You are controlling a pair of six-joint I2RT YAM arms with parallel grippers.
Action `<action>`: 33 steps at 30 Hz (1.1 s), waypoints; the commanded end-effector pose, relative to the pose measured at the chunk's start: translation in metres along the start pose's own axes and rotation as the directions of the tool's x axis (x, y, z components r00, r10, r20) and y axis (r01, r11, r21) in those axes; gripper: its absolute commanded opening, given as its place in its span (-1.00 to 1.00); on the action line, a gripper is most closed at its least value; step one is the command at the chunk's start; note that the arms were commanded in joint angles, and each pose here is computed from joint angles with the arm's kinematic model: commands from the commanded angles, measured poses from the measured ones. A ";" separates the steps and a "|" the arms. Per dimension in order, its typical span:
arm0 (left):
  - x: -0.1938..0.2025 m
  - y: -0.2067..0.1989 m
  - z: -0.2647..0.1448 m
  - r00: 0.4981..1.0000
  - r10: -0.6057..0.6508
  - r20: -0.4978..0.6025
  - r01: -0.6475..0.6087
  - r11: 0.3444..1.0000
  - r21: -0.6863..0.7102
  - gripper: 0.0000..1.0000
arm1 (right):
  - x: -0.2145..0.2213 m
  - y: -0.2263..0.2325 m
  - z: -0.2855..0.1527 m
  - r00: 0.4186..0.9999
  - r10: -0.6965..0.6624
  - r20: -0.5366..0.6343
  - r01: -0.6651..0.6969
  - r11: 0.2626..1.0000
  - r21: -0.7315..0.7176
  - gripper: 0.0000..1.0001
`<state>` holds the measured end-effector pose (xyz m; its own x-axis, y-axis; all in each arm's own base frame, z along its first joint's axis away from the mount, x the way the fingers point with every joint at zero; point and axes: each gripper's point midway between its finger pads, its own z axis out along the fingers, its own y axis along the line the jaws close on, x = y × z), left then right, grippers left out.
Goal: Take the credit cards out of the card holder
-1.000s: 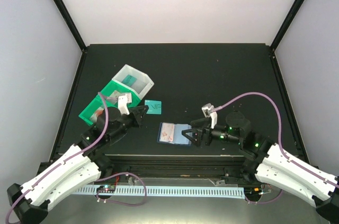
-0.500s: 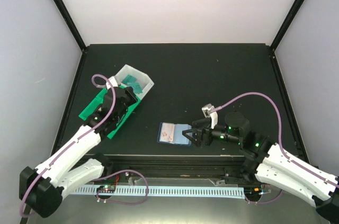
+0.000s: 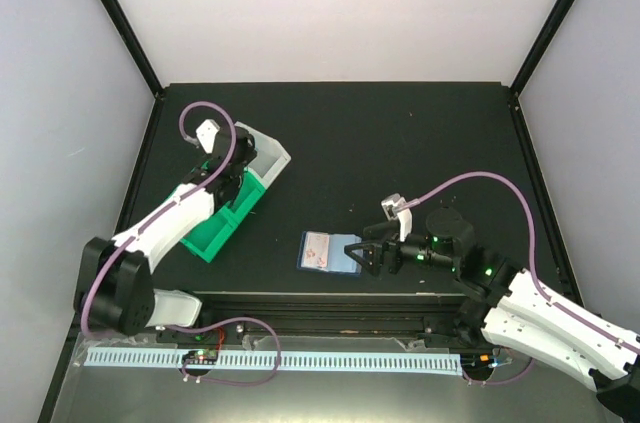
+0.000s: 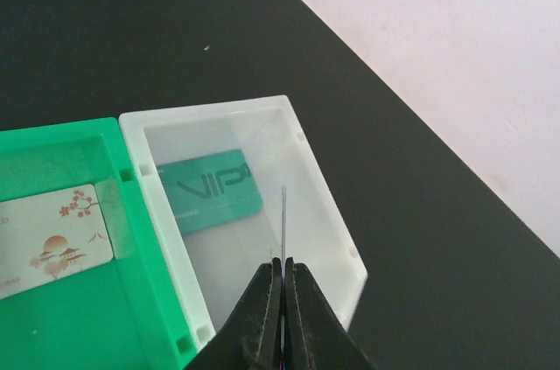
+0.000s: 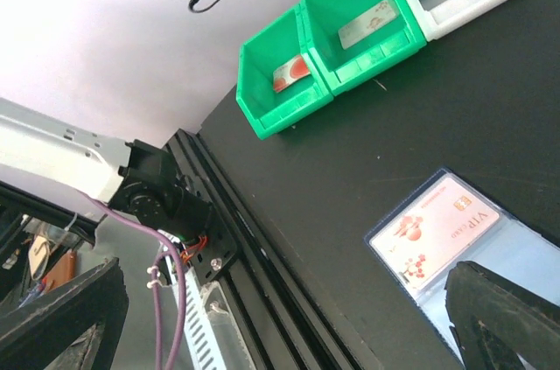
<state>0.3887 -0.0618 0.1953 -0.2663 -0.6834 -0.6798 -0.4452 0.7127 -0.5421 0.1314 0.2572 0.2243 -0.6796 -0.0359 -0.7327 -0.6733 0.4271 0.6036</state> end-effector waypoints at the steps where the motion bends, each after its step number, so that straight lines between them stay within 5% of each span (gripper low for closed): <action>1: -0.017 -0.004 0.022 0.996 -0.065 0.061 0.069 0.995 -0.071 -0.97 | 0.001 -0.001 -0.001 1.000 -0.018 -0.012 0.018 1.000 0.016 1.00; 15: 0.003 -0.007 0.099 0.995 -0.103 -0.017 0.099 0.979 -0.176 -0.97 | 0.007 -0.007 -0.003 1.000 -0.024 -0.011 0.024 0.999 0.035 1.00; 33: 0.002 0.018 0.126 0.999 -0.041 0.010 0.042 0.950 -0.309 -0.97 | 0.015 -0.026 -0.003 0.998 -0.053 -0.016 0.055 0.993 0.107 1.00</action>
<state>0.4818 -0.0376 0.1251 -0.2528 -0.7188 -0.6476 -0.6761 0.6101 -0.4131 0.1341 0.2443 0.2001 -0.6726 -0.0713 -0.7366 -0.6613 0.5046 0.5550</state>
